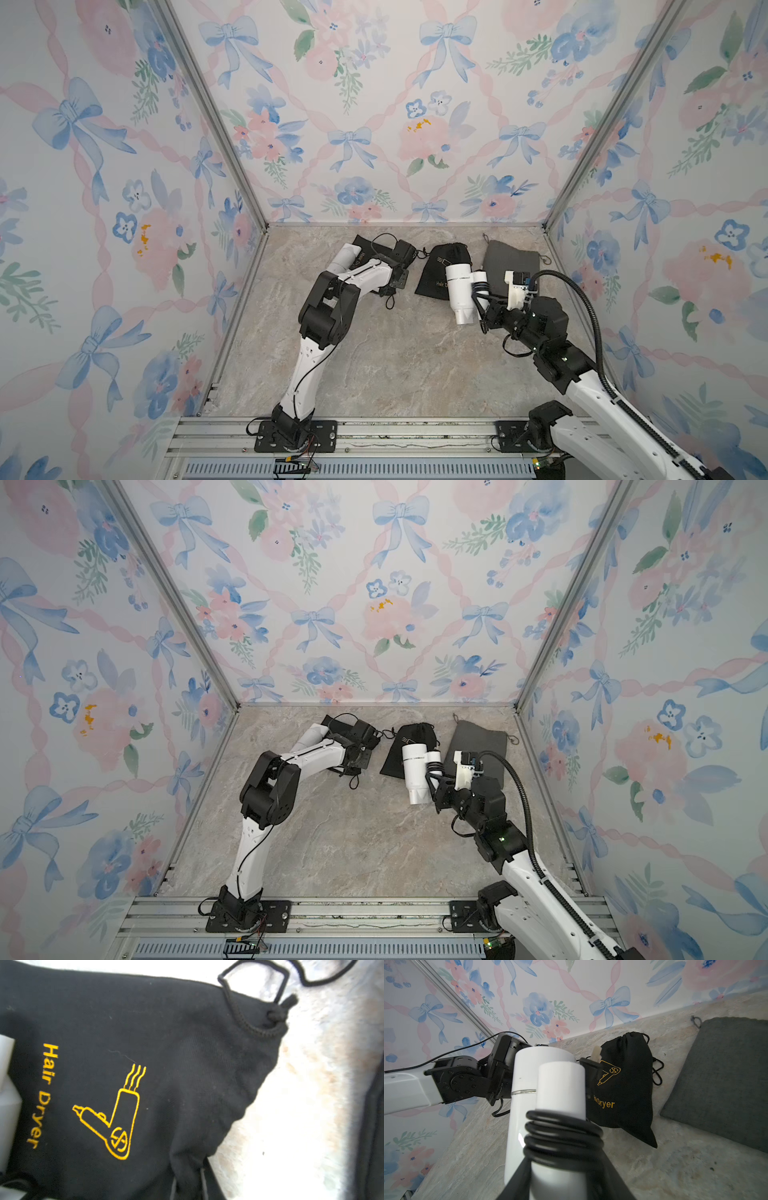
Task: Pack away hair dryers
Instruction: Open the drawstring bag at the center of the board.
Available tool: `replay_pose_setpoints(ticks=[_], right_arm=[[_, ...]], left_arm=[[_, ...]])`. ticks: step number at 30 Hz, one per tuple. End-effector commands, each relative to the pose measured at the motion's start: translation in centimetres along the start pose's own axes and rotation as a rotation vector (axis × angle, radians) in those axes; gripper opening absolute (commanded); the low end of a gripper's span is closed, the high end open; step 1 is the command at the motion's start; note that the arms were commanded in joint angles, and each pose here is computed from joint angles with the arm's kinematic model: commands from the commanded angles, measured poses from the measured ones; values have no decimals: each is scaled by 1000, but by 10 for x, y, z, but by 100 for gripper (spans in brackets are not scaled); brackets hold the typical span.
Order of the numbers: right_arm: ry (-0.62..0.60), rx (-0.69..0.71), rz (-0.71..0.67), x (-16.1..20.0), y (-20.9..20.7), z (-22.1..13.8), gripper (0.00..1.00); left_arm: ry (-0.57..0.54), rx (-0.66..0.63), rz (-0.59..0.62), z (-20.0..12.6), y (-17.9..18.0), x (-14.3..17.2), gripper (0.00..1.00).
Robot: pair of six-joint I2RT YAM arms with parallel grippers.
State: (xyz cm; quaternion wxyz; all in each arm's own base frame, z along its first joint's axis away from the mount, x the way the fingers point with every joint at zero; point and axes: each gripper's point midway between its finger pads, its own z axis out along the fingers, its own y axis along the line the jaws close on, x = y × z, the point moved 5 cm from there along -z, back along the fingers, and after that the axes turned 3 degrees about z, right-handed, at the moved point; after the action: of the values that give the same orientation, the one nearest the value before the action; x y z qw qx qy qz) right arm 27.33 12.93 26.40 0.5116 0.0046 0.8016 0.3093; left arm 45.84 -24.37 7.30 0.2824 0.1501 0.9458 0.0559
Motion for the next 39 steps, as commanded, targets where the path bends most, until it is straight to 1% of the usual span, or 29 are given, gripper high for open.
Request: replay_pose_setpoints(ticks=[1,4,7,10,15,20,26,29,34,36,39], right_arm=[[-28,-46,-12,-8,11,3,26],[-25,-46,-11,-7,11,5,26],[-22,-47,-12,-6,10,5,26],[-22,-46,-12,-6,10,5,27],[-26,-49,-12,-7,11,4,27],[-31,-50,-15,-8,12,1,27],[-35,-50,-17,-9,13,-1,27],[-36,-50,-16,-9,12,-1,27],[-39,-53,-19,-10,14,-2,27],[-40,-54,-20,-10,14,-2,27],[-42,-54,-22,-11,14,-2,27]], left_arm=[[6,35,3,-7,0,-3,22],[-2,78,0,-16,-2,-6,31],[-7,112,0,-24,-4,-6,45],[-16,115,1,-31,-2,-7,52],[-18,110,1,-27,1,-11,53],[-20,120,3,-19,-3,-16,53],[-13,120,-4,-3,-1,-19,44],[10,132,-2,7,-4,-13,40],[26,130,-2,14,-6,-9,39],[28,128,-2,16,-6,-8,28],[16,126,-7,13,-5,-13,15]])
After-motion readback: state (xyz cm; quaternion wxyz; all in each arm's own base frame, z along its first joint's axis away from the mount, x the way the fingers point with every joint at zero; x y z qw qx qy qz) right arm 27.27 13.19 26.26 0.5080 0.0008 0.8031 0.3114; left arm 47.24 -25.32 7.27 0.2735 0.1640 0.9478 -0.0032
